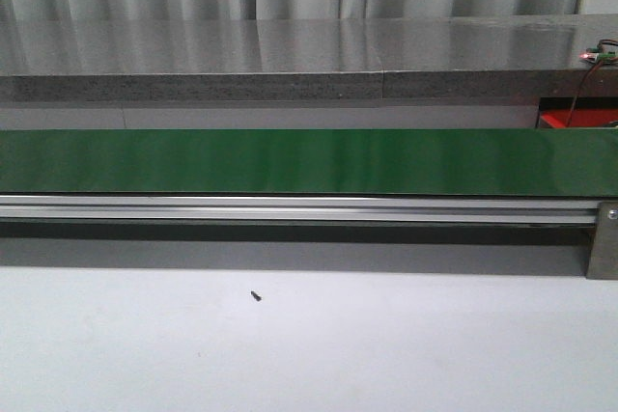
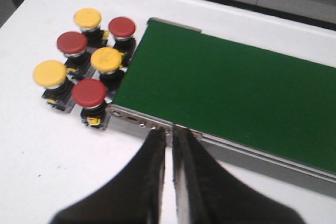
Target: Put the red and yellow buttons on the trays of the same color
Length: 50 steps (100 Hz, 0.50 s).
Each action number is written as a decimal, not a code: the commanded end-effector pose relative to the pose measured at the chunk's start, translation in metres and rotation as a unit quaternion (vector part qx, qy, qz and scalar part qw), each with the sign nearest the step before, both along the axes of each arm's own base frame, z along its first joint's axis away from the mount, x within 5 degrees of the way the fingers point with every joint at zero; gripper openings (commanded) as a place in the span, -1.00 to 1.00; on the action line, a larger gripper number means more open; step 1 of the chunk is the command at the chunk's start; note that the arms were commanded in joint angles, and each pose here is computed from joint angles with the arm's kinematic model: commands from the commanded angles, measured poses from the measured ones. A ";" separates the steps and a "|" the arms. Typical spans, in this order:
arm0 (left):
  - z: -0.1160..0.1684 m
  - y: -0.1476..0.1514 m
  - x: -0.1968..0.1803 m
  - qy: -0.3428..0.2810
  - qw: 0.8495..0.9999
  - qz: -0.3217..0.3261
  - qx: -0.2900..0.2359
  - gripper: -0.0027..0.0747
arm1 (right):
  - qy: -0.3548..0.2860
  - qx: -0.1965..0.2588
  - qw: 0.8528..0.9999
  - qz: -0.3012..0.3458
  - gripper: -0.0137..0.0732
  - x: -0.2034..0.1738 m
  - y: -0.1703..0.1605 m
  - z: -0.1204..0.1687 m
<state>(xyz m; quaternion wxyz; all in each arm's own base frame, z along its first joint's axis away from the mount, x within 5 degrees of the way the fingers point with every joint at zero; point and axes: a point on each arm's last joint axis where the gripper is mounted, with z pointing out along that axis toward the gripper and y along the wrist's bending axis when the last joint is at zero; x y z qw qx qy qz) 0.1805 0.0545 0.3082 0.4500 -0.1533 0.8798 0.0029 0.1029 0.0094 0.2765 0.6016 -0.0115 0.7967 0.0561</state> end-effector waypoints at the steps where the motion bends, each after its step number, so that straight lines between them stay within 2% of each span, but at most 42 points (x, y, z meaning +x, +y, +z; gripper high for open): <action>1: 0.010 0.015 0.009 -0.029 0.999 0.037 0.001 -0.41 | -0.043 0.006 0.999 -0.014 -0.97 0.002 -0.002 0.014; 13: 0.003 0.030 0.016 -0.009 0.998 0.065 -0.007 0.35 | -0.045 0.006 0.999 -0.015 -0.97 0.002 -0.002 0.015; 20: 0.001 0.041 0.021 0.000 0.997 0.081 -0.011 0.61 | -0.046 0.006 0.999 -0.015 -0.97 0.002 -0.002 0.015; 50: -0.019 0.088 0.061 0.094 0.981 0.126 -0.111 0.62 | -0.049 0.006 0.999 -0.016 -0.97 0.002 -0.003 0.015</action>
